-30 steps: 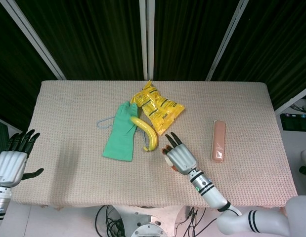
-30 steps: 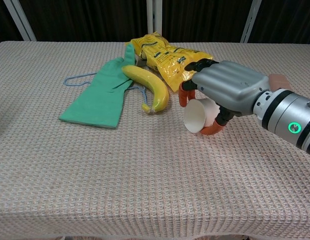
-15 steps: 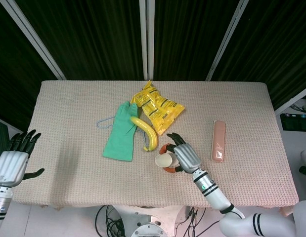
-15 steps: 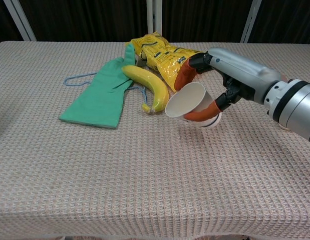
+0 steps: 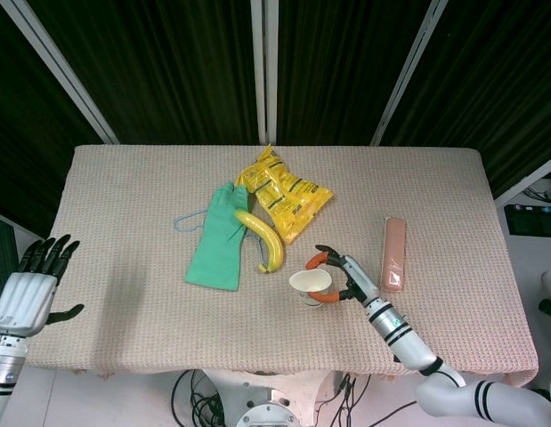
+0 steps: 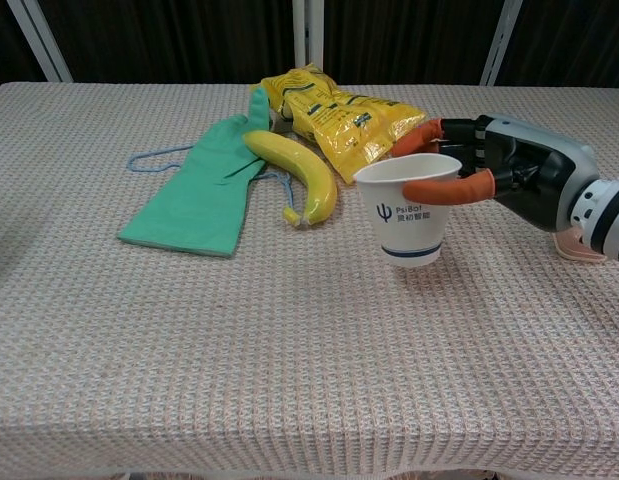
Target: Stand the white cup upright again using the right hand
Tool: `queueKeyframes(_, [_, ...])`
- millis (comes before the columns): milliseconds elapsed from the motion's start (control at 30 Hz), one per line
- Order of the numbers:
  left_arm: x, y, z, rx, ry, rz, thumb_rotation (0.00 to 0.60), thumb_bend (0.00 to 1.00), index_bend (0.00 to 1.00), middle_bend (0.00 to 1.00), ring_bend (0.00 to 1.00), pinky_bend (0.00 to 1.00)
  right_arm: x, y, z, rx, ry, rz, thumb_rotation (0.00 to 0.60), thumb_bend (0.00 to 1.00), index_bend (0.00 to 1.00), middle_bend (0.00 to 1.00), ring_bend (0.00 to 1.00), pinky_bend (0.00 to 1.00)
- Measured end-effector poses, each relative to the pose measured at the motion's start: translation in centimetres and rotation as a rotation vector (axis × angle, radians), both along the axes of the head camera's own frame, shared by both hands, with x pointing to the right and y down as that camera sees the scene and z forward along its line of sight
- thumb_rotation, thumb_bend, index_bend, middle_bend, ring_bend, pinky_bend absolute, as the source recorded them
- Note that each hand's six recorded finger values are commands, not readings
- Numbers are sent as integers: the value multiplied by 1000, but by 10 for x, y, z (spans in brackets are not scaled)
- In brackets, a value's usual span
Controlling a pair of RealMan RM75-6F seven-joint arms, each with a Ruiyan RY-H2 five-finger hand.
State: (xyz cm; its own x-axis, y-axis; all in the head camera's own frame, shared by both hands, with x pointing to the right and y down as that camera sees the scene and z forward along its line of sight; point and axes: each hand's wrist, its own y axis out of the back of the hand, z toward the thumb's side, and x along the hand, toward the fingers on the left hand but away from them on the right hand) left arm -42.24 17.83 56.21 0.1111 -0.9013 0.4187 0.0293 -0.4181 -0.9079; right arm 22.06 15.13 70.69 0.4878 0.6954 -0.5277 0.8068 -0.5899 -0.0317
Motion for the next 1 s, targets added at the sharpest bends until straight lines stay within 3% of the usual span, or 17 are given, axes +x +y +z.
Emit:
queueKeyframes(267, [1,1,-1,4,2,8,600,37,0,0,0,0,13,8,5,79,74,-54,600,94,456,444,61,3])
queueKeyframes(567, [1,0,0,2,-2,5,600,37,0,0,0,0,28,25,6,152,171,-101,600,89,310,354,34,2])
queueKeyframes(633, [0,0,0,3,-1,4,600,37,0,0,0,0,32,29,5,159,176,-107,600,84,178,290,9,2])
queueKeyframes(700, [0,0,0,4,0,4,600,37,0,0,0,0,35,32,2,170,181,-118,600,63,23,152,0,2])
queueKeyframes(800, [1,1,-1,6,1,7,600,37,0,0,0,0,43,35,-5,199,191,-130,600,33,0,21,0,0])
queueKeyframes(1000, [2,2,-2,9,0,9,600,37,0,0,0,0,69,39,-32,294,243,-153,600,1,0,0,0,0])
